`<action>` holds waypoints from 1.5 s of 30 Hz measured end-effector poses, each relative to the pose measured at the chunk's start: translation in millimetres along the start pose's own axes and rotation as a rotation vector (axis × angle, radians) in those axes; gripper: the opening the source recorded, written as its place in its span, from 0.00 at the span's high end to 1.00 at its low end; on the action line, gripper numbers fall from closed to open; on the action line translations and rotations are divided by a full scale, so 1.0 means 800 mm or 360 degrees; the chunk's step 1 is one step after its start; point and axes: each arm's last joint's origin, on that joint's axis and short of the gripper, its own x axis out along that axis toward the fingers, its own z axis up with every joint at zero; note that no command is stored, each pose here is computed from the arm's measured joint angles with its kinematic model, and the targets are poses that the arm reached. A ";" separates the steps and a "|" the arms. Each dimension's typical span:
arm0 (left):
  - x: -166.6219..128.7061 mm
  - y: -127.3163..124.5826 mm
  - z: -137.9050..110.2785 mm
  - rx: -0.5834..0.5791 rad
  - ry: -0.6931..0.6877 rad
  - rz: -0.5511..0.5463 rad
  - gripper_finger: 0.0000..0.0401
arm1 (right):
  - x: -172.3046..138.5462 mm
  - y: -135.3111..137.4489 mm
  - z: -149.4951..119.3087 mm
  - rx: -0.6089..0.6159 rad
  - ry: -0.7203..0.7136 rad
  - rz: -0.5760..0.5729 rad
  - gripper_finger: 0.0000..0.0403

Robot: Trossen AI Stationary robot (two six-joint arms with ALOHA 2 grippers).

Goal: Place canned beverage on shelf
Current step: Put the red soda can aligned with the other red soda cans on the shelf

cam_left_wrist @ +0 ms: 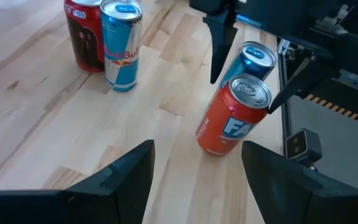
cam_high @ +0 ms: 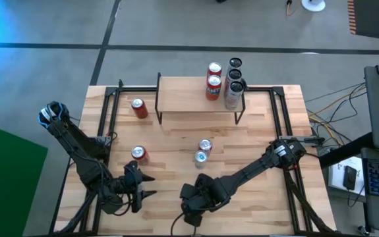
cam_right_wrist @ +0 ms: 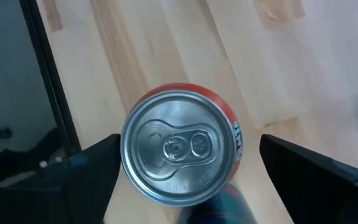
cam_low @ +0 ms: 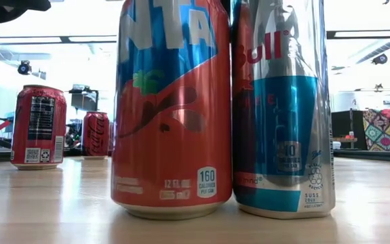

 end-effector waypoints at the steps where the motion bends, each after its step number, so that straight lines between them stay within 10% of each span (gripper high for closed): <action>1: 0.000 0.000 0.000 0.0000 -0.0001 0.0004 0.44 | 0.001 -0.001 -0.001 -0.0022 0.0009 -0.0002 0.12; 12: 0.003 0.004 0.002 0.0009 -0.0020 0.0053 0.44 | 0.013 -0.012 -0.002 -0.0124 0.0046 -0.0054 0.22; 26: 0.011 0.009 0.001 -0.0021 -0.0009 0.0121 0.44 | 0.022 -0.035 0.023 0.0028 0.0000 -0.0060 0.09; 35: 0.008 0.017 0.011 -0.0032 -0.0233 0.0268 0.44 | 0.022 -0.043 0.026 0.0077 0.0053 -0.0058 0.23; 45: -0.016 0.047 0.045 -0.0038 -0.0305 0.0340 0.44 | -0.047 -0.074 0.064 -0.0056 0.0029 0.0060 0.27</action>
